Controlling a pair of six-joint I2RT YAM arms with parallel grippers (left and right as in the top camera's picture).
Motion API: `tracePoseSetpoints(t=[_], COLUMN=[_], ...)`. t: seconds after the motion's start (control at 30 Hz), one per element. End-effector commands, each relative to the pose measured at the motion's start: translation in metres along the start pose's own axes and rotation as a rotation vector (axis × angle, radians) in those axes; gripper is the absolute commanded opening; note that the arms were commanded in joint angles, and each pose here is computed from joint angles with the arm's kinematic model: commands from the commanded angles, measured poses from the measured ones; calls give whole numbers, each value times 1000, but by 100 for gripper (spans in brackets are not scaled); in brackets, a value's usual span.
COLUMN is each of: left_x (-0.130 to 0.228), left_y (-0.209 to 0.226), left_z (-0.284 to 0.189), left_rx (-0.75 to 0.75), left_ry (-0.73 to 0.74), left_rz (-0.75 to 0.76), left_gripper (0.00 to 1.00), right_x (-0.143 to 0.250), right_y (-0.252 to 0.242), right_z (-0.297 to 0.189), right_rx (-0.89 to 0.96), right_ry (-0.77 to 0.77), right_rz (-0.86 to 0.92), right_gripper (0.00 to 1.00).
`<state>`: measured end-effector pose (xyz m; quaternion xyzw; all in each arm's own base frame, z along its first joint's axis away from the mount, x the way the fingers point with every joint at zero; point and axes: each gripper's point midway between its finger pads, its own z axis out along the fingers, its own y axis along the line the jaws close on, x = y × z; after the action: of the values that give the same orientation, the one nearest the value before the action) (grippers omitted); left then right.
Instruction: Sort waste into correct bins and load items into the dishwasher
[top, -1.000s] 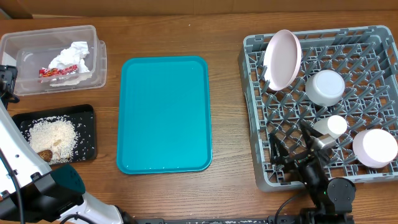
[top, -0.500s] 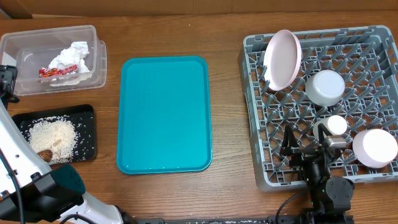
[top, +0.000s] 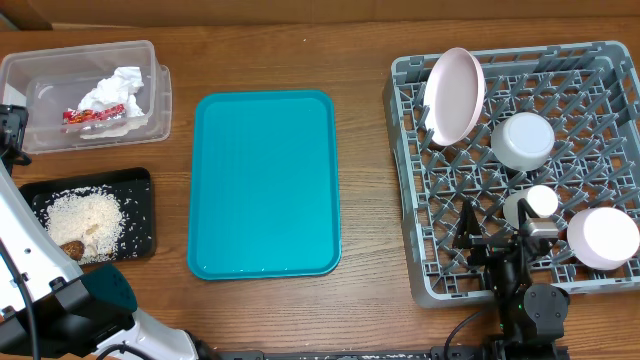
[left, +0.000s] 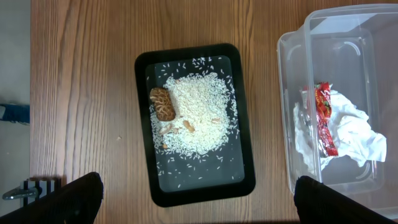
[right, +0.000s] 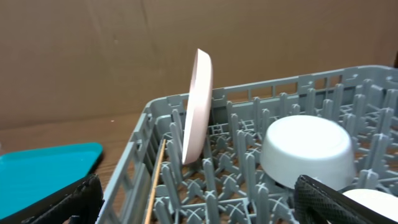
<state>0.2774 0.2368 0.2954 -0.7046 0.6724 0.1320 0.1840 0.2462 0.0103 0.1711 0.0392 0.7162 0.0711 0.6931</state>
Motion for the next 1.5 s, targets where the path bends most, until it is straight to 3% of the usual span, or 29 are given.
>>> tracePoseSetpoints(t=[0.0, 1.47], left_x=[-1, -2], left_y=[-1, 0], left_z=[2, -1], left_rx=[-10, -3], left_ry=[-12, -16], left_rz=[-11, -15], left_gripper=[100, 100], right_x=[1, 2], right_y=[-2, 1], right_z=[0, 0], right_rx=[11, -7], right_ry=[-6, -4], right_rz=[-71, -98], right_gripper=[100, 100])
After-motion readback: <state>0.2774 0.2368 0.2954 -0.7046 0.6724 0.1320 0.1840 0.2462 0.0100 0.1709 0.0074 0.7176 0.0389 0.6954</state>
